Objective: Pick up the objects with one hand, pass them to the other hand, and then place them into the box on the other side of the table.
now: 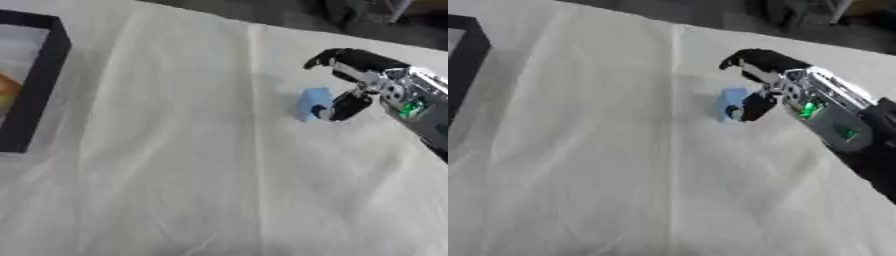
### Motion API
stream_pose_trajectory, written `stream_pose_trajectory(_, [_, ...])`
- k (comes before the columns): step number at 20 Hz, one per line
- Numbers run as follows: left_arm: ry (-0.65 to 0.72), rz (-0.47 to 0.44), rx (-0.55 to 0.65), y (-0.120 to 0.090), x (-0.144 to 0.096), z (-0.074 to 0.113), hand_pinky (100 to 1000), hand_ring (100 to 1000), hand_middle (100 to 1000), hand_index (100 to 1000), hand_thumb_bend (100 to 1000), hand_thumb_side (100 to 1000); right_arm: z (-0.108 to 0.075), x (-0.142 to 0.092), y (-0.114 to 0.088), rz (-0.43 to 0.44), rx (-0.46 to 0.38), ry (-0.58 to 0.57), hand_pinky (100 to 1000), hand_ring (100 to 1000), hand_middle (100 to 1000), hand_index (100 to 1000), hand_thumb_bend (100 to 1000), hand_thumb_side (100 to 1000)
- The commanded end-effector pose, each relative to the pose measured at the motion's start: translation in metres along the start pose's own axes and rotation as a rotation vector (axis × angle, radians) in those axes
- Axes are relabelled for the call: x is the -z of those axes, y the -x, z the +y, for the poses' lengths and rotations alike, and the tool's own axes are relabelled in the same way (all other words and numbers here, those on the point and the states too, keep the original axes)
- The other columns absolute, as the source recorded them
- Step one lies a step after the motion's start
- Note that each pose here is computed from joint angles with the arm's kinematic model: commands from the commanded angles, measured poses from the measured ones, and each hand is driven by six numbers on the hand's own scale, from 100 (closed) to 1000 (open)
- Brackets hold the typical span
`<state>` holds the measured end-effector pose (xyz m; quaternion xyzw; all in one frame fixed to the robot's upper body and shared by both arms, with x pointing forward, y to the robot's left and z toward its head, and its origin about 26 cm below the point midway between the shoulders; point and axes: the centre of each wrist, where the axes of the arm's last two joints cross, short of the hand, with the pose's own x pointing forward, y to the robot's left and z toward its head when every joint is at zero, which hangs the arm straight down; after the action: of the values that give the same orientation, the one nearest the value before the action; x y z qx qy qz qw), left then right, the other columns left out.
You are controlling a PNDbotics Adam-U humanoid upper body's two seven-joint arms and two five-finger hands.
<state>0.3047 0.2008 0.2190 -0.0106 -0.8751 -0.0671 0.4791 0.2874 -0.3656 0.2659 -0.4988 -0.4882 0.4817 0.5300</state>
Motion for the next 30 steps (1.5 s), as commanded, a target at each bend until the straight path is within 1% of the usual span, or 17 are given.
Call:
stream_pose_trajectory(1, [-0.01, -0.03, 0.004, -0.007, 0.001, 0.001, 1000, 464, 688, 853, 509, 714, -0.009, 0.0, 0.007, 0.039, -0.034, 0.01, 971, 934, 899, 897, 318, 100])
stream_pose_trajectory(10, [-0.03, -0.013, -0.002, -0.005, 0.0, 0.002, 1000, 462, 682, 851, 506, 708, -0.007, 0.0, 0.013, 0.073, -0.037, -0.018, 977, 938, 903, 907, 337, 100])
stream_pose_trajectory(11, [-0.031, -0.012, -0.003, -0.005, 0.0, 0.002, 1000, 462, 681, 850, 496, 699, -0.007, 0.001, 0.014, 0.079, -0.04, -0.015, 979, 938, 903, 905, 337, 100])
stream_pose_trajectory(19, [-0.032, -0.018, -0.007, -0.006, 0.001, 0.0, 1000, 460, 676, 848, 506, 709, 0.001, 0.005, 0.024, 0.149, -0.062, -0.019, 992, 938, 901, 900, 330, 100])
stream_pose_trajectory(30, [-0.043, -0.017, -0.014, -0.006, 0.001, 0.0, 1000, 459, 673, 844, 506, 710, 0.007, 0.007, 0.029, 0.173, -0.074, -0.027, 999, 933, 863, 868, 315, 100])
